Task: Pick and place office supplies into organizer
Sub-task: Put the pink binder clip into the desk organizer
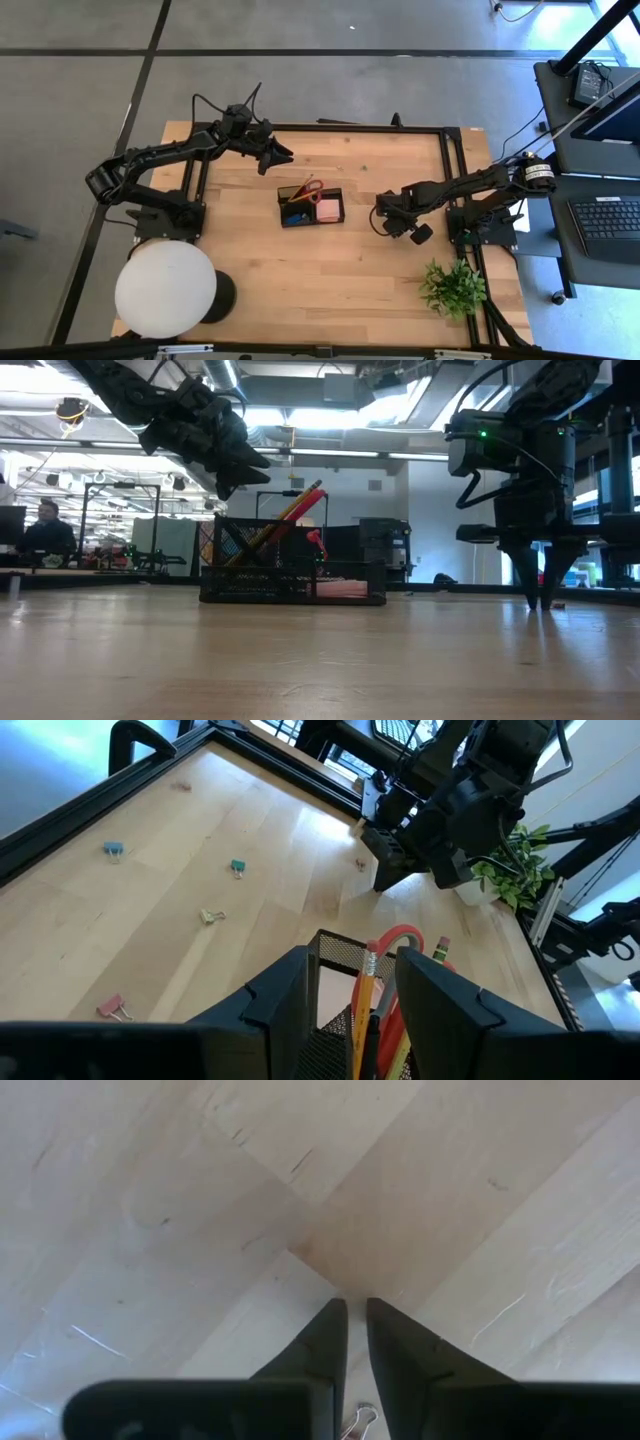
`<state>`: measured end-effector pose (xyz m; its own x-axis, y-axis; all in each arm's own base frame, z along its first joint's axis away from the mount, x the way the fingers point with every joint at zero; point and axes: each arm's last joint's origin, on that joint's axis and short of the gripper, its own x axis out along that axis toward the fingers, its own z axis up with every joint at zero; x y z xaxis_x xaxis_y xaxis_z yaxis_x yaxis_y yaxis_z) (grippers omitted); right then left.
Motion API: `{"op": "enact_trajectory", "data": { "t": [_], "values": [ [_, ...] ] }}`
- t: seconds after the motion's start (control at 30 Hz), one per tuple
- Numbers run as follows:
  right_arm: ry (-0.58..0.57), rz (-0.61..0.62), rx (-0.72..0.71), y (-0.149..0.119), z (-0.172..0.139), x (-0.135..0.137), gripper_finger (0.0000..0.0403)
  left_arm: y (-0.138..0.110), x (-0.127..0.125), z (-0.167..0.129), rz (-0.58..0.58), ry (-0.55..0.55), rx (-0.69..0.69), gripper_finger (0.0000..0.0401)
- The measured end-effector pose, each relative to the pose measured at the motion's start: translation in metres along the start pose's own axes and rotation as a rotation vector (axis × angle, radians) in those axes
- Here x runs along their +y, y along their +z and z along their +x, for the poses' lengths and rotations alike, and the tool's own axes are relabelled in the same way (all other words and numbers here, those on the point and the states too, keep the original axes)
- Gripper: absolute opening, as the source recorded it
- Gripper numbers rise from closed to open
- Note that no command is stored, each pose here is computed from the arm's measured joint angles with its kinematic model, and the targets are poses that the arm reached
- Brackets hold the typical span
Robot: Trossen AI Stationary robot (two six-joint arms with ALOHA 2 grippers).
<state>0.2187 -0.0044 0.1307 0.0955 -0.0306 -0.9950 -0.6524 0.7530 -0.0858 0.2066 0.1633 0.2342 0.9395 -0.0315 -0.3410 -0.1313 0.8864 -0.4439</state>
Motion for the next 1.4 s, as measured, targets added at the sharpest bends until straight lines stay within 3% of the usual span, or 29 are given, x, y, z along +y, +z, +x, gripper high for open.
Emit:
{"op": "enact_trajectory", "data": {
  "t": [0.33, 0.53, 0.87, 1.0, 1.13, 1.27, 1.4],
  "values": [
    [-0.003, 0.03, 0.002, 0.0, 0.0, 0.0, 0.0047, 0.0, 0.0, 0.0, 0.0, 0.0, 0.0, 0.0147],
    [-0.035, 0.164, 0.007, 0.004, -0.006, -0.006, 0.0029, 0.0, 0.0, 0.0, 0.0, 0.0, 0.0, 0.0147],
    [-0.057, 0.538, -0.021, 0.008, -0.022, -0.021, 0.0015, 0.0, 0.0, 0.0, 0.0, -0.001, 0.0, 0.0147],
    [-0.047, 0.678, -0.036, 0.009, -0.023, -0.021, 0.0042, 0.0, 0.0, 0.0, 0.0, -0.001, 0.0, 0.0147],
    [0.013, 0.736, 0.026, 0.004, -0.023, -0.015, 0.0098, 0.0, 0.0, 0.0, 0.0, -0.001, 0.0, 0.0147],
    [0.059, 0.661, 0.122, -0.004, -0.025, -0.007, 0.0153, 0.0, 0.0, 0.0, 0.0, -0.001, 0.0, 0.0147],
    [0.039, 0.559, 0.067, -0.007, -0.035, -0.006, 0.0186, 0.0, 0.0, 0.0, -0.001, -0.001, 0.0, 0.0147]
  ]
}}
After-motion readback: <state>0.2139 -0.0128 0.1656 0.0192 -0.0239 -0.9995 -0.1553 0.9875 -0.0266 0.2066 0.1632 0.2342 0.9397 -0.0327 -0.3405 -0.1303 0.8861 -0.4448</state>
